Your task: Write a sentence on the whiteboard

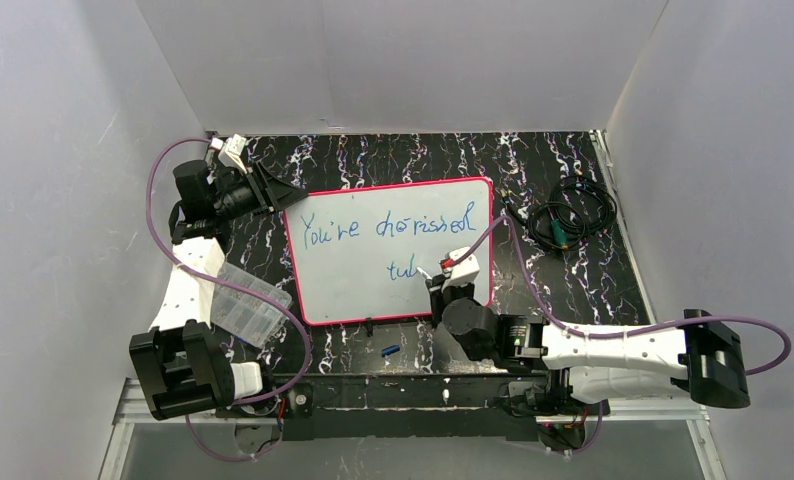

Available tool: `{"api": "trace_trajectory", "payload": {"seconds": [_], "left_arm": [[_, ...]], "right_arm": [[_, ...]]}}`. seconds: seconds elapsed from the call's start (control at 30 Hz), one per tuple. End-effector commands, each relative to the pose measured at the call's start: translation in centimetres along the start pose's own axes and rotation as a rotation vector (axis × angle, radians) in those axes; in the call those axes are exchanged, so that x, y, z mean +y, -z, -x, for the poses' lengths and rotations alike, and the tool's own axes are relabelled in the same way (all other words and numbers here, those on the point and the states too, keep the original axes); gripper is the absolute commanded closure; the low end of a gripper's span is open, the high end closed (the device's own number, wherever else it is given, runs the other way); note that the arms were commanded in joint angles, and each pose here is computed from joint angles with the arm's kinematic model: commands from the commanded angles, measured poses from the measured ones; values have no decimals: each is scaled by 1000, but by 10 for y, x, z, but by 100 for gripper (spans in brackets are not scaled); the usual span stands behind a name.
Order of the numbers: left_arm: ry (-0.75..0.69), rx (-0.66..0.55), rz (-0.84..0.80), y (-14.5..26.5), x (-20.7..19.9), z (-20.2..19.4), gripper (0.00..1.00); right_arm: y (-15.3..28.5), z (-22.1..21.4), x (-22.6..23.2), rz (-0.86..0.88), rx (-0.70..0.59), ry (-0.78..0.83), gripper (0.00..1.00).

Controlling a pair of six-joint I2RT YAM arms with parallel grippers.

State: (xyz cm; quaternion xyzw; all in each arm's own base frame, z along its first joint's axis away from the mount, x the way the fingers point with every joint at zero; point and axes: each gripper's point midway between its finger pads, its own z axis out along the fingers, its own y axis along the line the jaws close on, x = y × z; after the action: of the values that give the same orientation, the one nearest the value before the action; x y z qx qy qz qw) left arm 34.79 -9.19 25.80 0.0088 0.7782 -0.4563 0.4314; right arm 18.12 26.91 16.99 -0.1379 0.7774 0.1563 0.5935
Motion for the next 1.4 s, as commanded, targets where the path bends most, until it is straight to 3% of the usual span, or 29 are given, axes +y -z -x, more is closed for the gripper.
{"api": "trace_trajectory", "payload": {"seconds": [0.0, 0.8, 1.37], "left_arm": [[-22, 5, -34, 4, -15, -2, 57], [-26, 4, -38, 4, -16, -2, 57], [-23, 5, -37, 4, -16, -2, 57]], "right_arm": [[1, 34, 2, -6, -103, -59, 99], [3, -6, -9, -41, 1, -28, 99], [4, 26, -14, -85, -91, -9, 99]]}}
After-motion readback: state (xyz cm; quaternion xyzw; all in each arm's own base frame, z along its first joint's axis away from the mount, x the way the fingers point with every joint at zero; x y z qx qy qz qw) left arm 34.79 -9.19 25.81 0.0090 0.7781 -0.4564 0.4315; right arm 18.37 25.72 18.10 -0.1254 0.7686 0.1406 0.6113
